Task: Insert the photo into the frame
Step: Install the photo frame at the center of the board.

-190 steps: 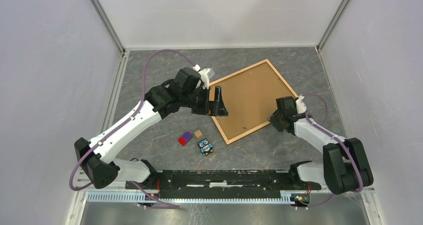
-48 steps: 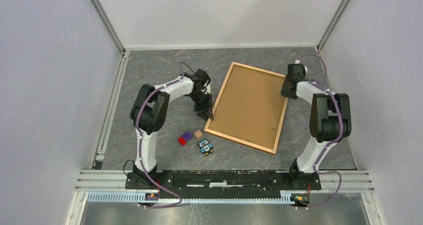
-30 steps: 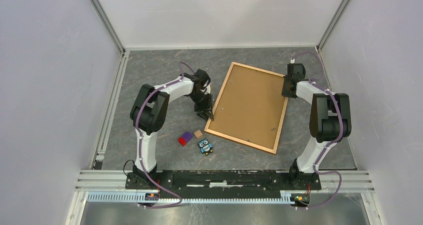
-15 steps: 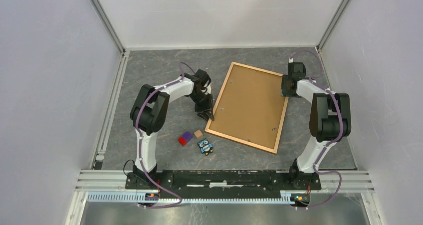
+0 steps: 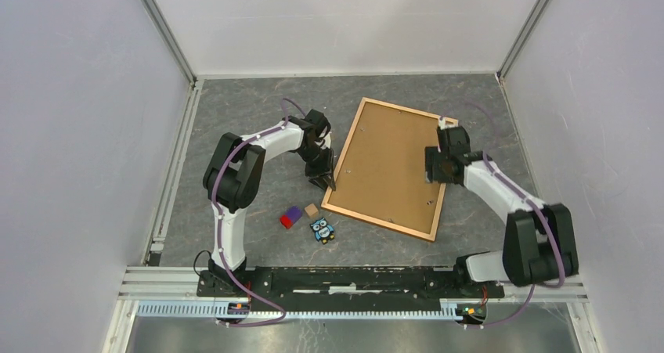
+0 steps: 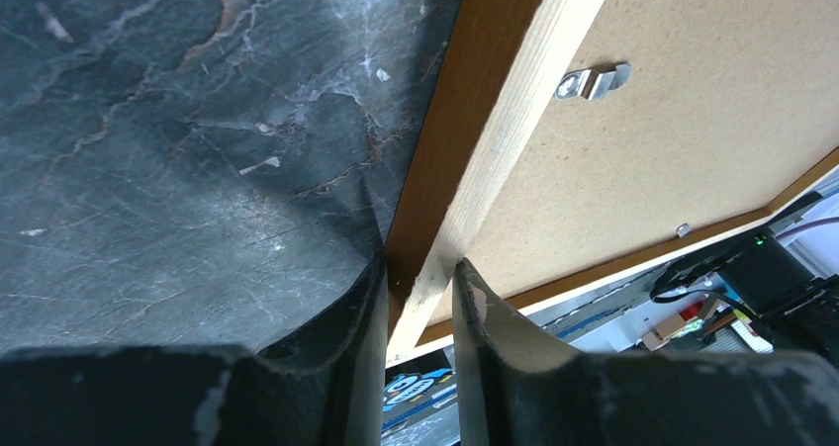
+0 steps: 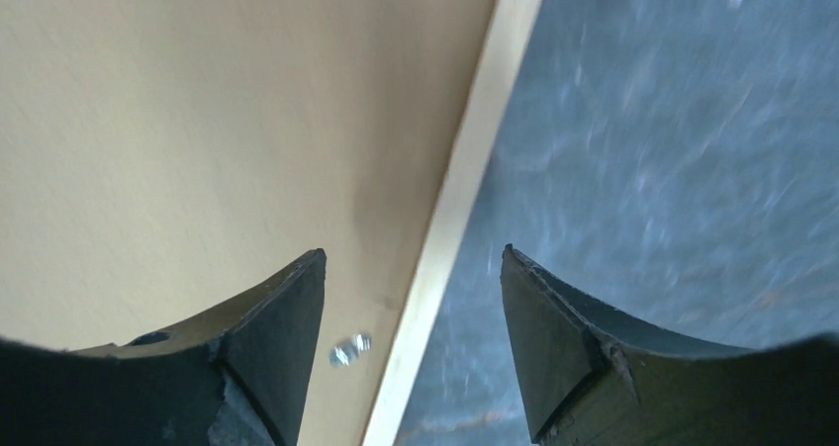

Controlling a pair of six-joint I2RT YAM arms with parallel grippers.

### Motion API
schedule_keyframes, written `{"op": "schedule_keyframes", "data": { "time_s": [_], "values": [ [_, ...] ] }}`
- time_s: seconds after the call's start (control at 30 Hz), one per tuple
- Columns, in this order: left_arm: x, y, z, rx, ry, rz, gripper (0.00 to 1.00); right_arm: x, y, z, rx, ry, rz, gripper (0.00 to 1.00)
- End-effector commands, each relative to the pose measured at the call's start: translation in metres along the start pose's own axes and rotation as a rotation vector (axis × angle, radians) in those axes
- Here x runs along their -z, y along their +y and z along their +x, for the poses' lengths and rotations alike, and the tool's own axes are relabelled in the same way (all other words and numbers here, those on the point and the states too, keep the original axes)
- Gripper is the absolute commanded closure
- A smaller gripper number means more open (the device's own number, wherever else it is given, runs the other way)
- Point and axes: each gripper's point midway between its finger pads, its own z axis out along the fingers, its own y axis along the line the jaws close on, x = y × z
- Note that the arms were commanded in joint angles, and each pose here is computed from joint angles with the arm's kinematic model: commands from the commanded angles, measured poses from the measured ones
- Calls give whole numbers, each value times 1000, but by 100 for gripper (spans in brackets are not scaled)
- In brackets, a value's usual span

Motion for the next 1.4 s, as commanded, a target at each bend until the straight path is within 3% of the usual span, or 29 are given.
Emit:
{"op": "schedule_keyframes", "data": {
  "time_s": [0.0,0.2,0.27,0.63,1.03,1.23,1.37],
  "values": [
    [17,-21,4,-12,-12,79,67,19,11,43,-139,14,-88,30],
    [17,-22,4,-12,-19,81,67,33,6,59,-218,49,-62,31],
    [17,-21,4,-11,-19,76,68,29,17,60,-246,44,-115,32],
    [15,-19,3,-12,-17,70,67,17,11,93,-348,41,-51,33],
    [15,-19,3,-11,-20,69,68,12,4,78,-359,3,5,32],
    [12,-18,4,-8,-7,70,68,10,3,85,-358,25,15,43],
    [12,-20,5,-10,-5,75,68,8,7,89,-345,45,2,44]
  ]
}}
